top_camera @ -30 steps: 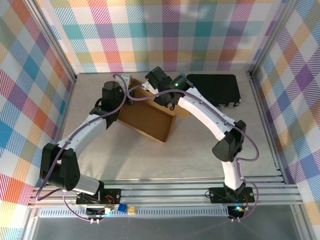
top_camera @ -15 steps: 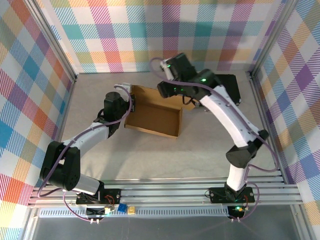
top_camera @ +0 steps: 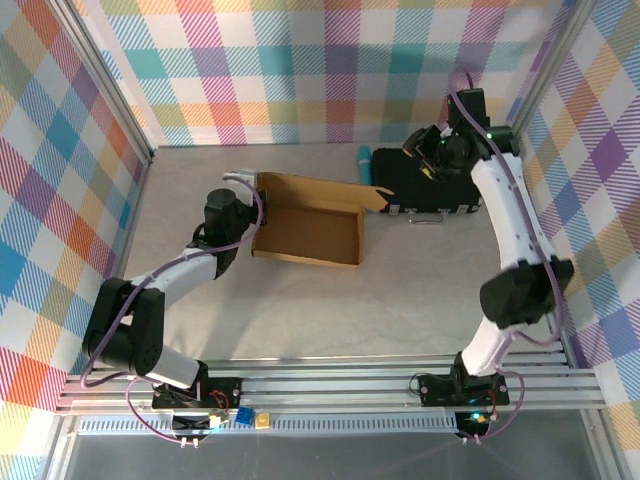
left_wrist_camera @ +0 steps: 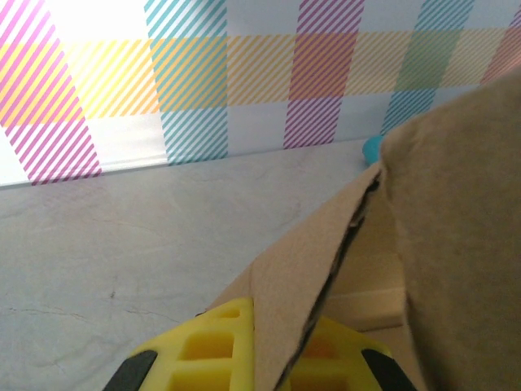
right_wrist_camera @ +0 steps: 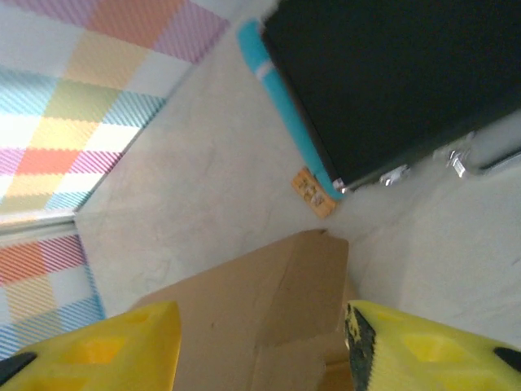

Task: Fold the paper box

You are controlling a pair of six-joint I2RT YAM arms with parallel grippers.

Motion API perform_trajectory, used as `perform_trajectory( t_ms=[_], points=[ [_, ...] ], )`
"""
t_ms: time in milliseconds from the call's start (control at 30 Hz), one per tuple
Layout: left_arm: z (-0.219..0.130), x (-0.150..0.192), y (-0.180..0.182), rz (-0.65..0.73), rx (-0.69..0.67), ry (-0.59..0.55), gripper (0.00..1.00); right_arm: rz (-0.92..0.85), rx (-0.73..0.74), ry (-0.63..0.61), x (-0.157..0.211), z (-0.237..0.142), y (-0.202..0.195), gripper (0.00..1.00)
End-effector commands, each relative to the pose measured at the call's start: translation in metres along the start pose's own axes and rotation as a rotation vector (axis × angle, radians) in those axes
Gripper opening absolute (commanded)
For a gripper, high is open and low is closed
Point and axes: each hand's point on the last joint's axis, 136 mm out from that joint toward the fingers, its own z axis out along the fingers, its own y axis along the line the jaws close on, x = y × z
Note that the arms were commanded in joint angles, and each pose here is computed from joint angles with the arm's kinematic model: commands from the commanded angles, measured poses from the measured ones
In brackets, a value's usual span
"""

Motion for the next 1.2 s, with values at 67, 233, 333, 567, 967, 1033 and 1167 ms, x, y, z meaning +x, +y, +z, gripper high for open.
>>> perform_trajectory(
  t_ms=[67,233,333,567,967,1033,1167],
  points=[
    [0.0,-0.013,0.002,-0.018,0.02,-0.063,0.0,0.183,-0.084,0.278,0.019,0.047,0.018,0.54],
    [0.002,-0.012,0.004,-0.026,0.016,-0.059,0.0,0.253,-0.073,0.396,0.036,0.07,0.017,0.54],
    [0.004,-0.012,0.004,-0.03,0.019,-0.057,0.0,0.277,-0.041,0.426,0.05,0.073,0.008,0.54],
    [0.009,-0.009,0.003,-0.036,0.025,-0.046,0.0,0.331,-0.053,0.487,0.076,0.077,0.001,0.54],
    [0.016,-0.008,0.001,-0.06,0.036,-0.042,0.0,0.424,-0.094,0.554,0.1,0.081,0.005,0.52],
    [0.016,-0.009,0.001,-0.063,0.036,-0.043,0.0,0.431,-0.099,0.567,0.103,0.084,0.008,0.52],
    [0.018,-0.009,0.001,-0.07,0.035,-0.047,0.0,0.438,-0.103,0.58,0.108,0.089,0.013,0.52]
  ],
)
